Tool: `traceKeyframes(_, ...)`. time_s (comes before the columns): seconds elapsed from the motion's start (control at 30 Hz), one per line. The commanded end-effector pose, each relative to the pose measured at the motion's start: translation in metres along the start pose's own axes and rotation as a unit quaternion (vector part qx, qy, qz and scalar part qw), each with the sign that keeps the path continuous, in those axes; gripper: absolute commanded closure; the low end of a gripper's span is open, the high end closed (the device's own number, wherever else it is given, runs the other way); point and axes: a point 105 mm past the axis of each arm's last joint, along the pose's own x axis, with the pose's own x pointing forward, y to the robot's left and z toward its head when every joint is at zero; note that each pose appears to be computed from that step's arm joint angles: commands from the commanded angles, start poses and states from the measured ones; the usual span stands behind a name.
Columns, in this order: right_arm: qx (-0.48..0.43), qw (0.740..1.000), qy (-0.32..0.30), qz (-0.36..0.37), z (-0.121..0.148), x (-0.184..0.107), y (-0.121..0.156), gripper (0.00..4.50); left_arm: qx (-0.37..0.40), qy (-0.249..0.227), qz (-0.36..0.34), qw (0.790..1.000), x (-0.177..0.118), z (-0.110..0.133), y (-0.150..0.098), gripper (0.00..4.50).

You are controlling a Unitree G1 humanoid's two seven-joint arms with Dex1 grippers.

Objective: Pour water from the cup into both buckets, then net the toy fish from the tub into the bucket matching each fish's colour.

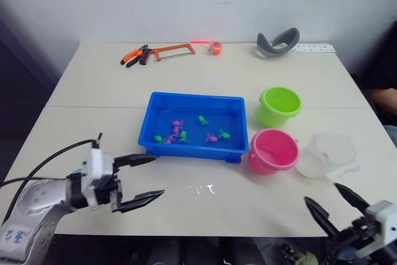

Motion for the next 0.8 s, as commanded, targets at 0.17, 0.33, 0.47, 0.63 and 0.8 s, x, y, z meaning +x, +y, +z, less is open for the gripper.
traceKeyframes(0.17,0.051,0.976,-0.001,-0.212,-0.011,-0.013,-0.037,0.00,0.010,-0.031,-0.032,0.999,0.022,0.018,0.004,0.03)
traceKeyframes(0.33,0.046,0.974,0.010,-0.221,-0.013,0.014,-0.054,0.00,0.016,-0.043,-0.040,0.998,0.032,0.023,0.003,0.03)
traceKeyframes(0.47,0.047,0.970,0.012,-0.240,-0.017,0.030,-0.073,0.00,0.021,-0.046,-0.046,0.998,0.038,0.024,0.000,0.03)
traceKeyframes(0.63,0.061,0.970,0.008,-0.234,-0.019,0.050,-0.080,0.00,0.025,-0.050,-0.041,0.998,0.040,0.027,0.001,0.03)
traceKeyframes(0.8,0.070,0.966,0.001,-0.250,-0.022,0.060,-0.088,0.00,0.027,-0.050,-0.036,0.998,0.041,0.028,0.002,0.03)
